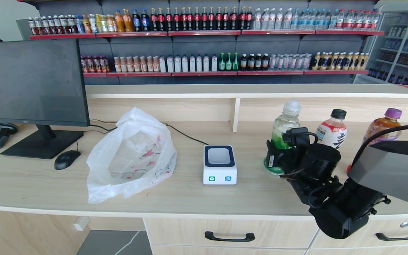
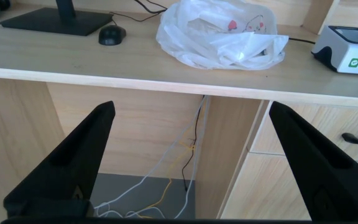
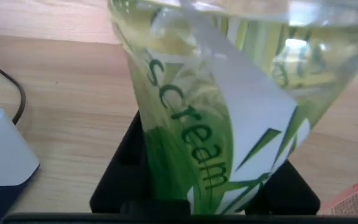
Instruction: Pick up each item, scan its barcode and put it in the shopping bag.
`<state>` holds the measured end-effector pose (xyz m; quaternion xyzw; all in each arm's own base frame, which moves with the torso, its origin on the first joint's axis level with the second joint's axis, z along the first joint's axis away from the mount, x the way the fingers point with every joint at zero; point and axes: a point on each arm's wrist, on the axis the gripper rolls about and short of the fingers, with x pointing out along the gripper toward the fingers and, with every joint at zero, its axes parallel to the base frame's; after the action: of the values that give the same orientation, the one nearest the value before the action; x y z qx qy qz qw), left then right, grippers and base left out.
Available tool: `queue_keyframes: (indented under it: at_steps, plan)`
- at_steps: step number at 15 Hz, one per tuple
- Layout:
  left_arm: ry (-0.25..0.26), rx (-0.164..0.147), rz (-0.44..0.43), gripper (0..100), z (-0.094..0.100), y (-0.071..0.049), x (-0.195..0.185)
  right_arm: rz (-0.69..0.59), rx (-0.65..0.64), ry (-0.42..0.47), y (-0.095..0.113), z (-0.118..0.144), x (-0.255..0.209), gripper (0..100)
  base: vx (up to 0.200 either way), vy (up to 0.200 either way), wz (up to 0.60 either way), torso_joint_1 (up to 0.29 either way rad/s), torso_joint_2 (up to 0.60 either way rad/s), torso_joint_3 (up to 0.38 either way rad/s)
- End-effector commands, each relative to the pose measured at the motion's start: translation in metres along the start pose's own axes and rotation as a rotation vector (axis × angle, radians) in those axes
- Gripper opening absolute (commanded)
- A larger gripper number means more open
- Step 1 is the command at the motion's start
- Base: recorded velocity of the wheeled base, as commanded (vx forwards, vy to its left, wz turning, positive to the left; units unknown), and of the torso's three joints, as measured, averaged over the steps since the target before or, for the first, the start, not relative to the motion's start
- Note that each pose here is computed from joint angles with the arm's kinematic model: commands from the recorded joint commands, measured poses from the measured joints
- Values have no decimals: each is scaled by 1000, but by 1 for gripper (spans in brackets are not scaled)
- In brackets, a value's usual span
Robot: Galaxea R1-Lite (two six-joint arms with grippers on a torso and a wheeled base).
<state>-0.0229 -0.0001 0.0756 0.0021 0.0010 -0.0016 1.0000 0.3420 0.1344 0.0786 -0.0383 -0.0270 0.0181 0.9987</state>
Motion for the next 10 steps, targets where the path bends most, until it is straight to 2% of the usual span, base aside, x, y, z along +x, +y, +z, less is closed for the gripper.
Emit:
queue_keyframes:
  at_steps: [1,7,10]
  plan:
    - [0,0,0,100,0,0,0,0,4,-9,0,2,2,0,0,0,0,0,0,0]
    - [0,0,0,100,0,0,0,-4,16,-41,-1,13,2,0,0,0,0,0,0,0]
    - [0,0,0,100,0,0,0,9,31,-93,0,35,-7,0,0,0,0,0,0,0]
